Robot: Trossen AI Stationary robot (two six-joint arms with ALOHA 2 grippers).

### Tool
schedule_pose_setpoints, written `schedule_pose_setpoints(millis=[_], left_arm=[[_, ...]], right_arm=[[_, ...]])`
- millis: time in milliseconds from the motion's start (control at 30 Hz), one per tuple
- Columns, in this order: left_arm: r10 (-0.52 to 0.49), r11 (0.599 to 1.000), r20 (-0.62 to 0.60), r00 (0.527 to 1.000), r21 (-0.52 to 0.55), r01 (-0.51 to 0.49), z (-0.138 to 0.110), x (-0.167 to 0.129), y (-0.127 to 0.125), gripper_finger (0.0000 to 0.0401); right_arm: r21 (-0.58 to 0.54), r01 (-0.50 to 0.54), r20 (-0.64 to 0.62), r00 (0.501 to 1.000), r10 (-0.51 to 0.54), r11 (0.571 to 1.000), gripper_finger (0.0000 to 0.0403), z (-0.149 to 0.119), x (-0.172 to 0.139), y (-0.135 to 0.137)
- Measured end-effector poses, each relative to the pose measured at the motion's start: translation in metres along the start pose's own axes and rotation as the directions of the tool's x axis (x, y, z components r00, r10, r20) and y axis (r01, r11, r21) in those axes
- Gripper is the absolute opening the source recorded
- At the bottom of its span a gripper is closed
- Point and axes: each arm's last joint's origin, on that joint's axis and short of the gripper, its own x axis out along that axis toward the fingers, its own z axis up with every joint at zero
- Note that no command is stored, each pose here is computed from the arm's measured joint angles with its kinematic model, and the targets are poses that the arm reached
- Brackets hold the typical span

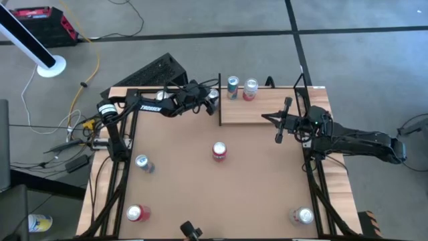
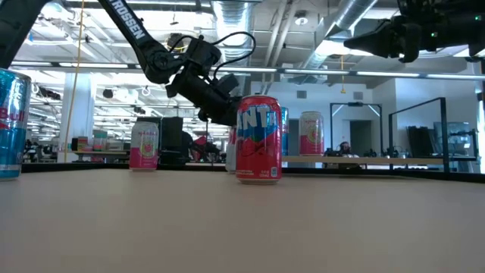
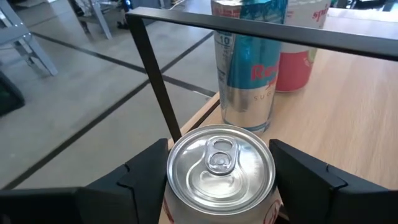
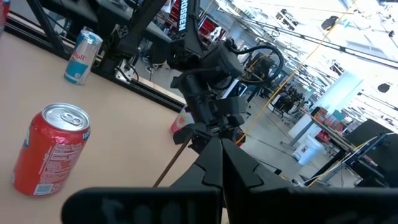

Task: Place canned beverage on shelf
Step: Put the top red-silver soda can on the shelf

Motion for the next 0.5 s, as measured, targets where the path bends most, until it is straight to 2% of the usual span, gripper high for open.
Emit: schedule_pose_setpoints(millis=[267, 500], left_arm=[[0.009, 1.000, 0.003, 1.000, 0.006, -0.009, 0.018, -0.020, 0.000, 0.0231], [0.021, 1.000, 0.035, 0.999, 0.009, -0.022, 0.052, -0.060, -0.001, 0.0231]], right_arm=[[0.000, -0.001, -0.002, 1.000, 0.001, 1.000, 0.0021, 0.000, 0.000, 0.000], [0.000, -0.001, -0.001, 1.000, 0.001, 1.000, 0.0021, 0.000, 0.000, 0.000]])
